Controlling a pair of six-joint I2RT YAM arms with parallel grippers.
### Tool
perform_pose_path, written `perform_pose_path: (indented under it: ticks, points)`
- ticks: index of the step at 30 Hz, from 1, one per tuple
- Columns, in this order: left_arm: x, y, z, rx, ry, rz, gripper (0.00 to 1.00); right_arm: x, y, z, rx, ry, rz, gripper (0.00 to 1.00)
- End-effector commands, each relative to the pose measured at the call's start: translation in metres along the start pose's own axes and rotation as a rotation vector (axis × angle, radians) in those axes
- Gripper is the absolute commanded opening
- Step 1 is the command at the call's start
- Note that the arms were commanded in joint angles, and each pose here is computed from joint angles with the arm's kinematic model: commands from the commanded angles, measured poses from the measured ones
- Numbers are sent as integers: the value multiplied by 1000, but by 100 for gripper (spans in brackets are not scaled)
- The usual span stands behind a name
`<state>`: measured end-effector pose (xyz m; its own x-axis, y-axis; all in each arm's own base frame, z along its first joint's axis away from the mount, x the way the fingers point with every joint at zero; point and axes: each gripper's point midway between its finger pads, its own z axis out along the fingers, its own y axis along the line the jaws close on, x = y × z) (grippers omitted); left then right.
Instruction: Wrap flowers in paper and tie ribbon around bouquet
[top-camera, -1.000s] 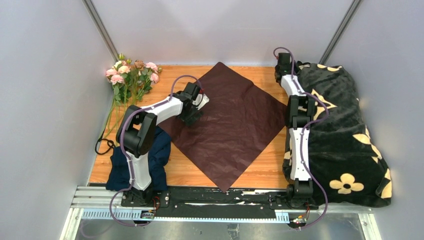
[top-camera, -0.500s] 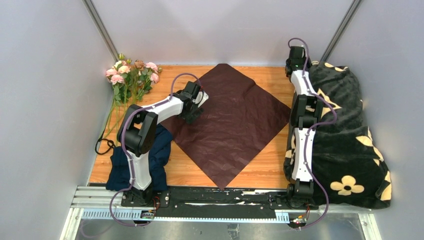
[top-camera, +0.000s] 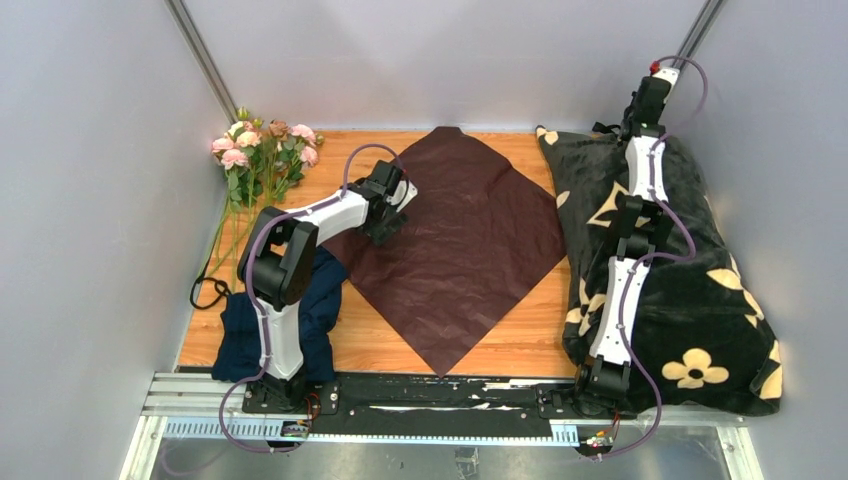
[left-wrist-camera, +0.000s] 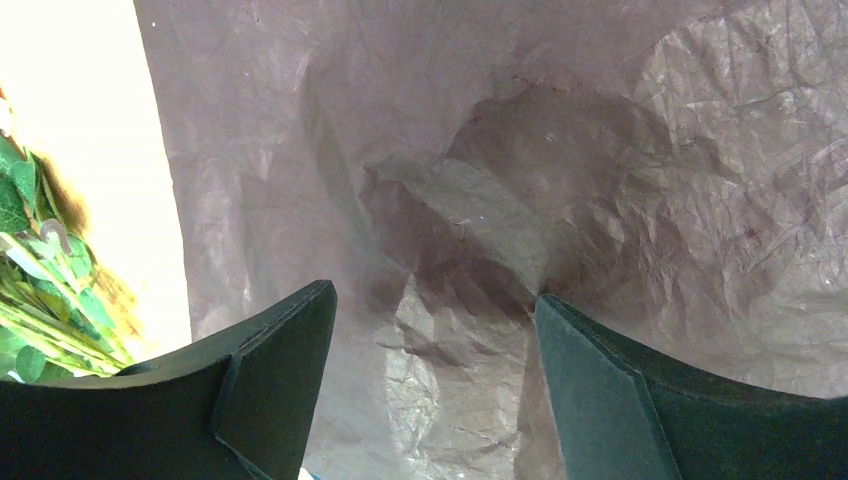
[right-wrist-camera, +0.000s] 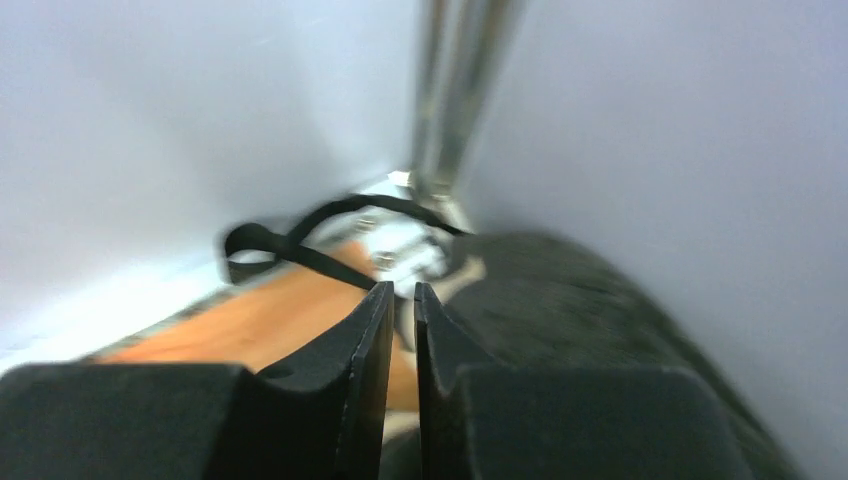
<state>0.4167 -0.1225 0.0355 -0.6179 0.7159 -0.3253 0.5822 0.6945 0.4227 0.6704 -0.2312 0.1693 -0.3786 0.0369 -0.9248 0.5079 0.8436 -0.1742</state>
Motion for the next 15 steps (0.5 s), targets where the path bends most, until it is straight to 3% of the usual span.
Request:
perform_pose_path:
  ticks: [1, 3, 6, 11, 15]
  points:
    - [15, 0, 8, -4, 75, 2, 82, -36, 73, 1, -408, -112, 407, 19]
    - [14, 7, 5, -14, 74, -11, 82, -77, 68, -18, -418, -202, 411, 20]
    - [13, 15, 0, -22, 68, -35, 82, -105, 45, -34, -368, -267, 416, 20]
    - [4, 20, -13, -15, 44, -59, 82, -55, 3, -22, -150, -66, 348, 19]
    - [-6, 23, -26, 3, 16, -73, 82, -20, -31, -39, 1, 74, 158, 15]
